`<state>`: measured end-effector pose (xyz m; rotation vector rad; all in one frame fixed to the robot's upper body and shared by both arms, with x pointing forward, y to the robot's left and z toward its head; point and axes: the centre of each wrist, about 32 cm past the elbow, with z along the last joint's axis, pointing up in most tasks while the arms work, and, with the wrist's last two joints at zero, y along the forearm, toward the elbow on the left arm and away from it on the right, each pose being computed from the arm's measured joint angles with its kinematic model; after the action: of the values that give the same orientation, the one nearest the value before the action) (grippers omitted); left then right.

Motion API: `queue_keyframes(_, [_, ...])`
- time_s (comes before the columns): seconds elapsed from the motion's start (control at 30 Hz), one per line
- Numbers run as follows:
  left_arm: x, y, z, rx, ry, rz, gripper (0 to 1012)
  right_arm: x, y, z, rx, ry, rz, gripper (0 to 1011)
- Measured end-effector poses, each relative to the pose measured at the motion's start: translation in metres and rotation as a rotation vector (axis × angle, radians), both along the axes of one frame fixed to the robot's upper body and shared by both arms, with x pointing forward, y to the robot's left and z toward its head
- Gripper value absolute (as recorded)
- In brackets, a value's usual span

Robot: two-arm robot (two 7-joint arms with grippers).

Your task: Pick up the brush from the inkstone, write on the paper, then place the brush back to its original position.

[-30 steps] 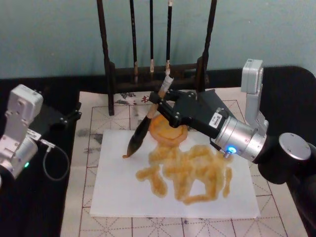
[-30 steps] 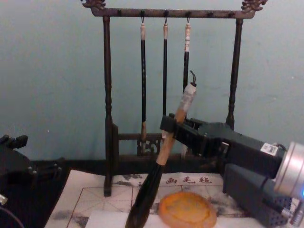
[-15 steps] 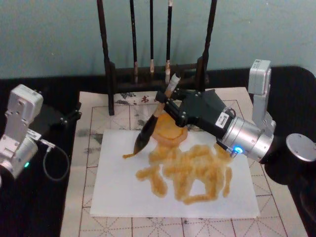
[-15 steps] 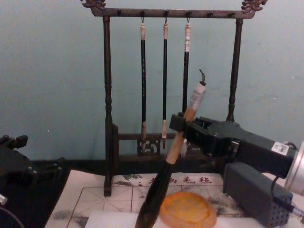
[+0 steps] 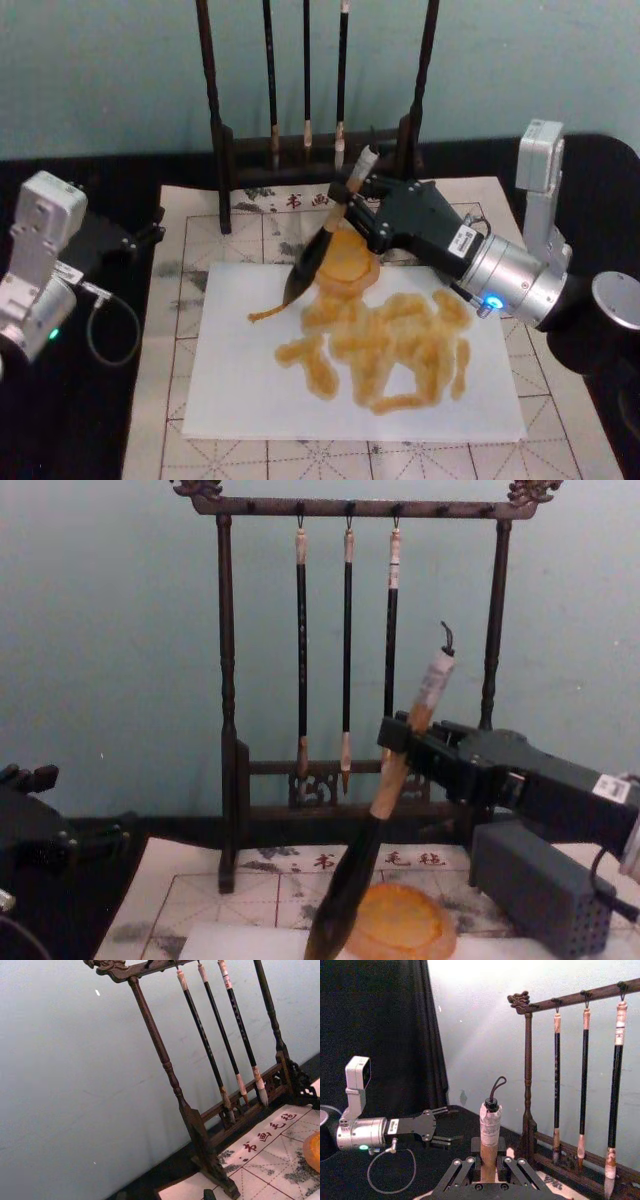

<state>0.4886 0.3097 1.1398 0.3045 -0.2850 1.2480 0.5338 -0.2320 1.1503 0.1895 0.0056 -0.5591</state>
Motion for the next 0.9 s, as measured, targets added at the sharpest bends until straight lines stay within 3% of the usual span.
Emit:
queue_keyframes(0.4, [0.0,0.0,0.0,0.0,0.0,0.0,1001,-0.005,-0.005,0.011,0.035,-0.018,-0.019,194])
queue_keyframes(0.67, [0.0,0.0,0.0,0.0,0.0,0.0,1001,-0.006,-0.017,0.026,0.148,0.048,-0.086,194])
queue_keyframes(0.9, [0.0,0.0,0.0,0.0,0.0,0.0,1001,-0.001,-0.033,0.032,0.28,0.172,-0.192,194])
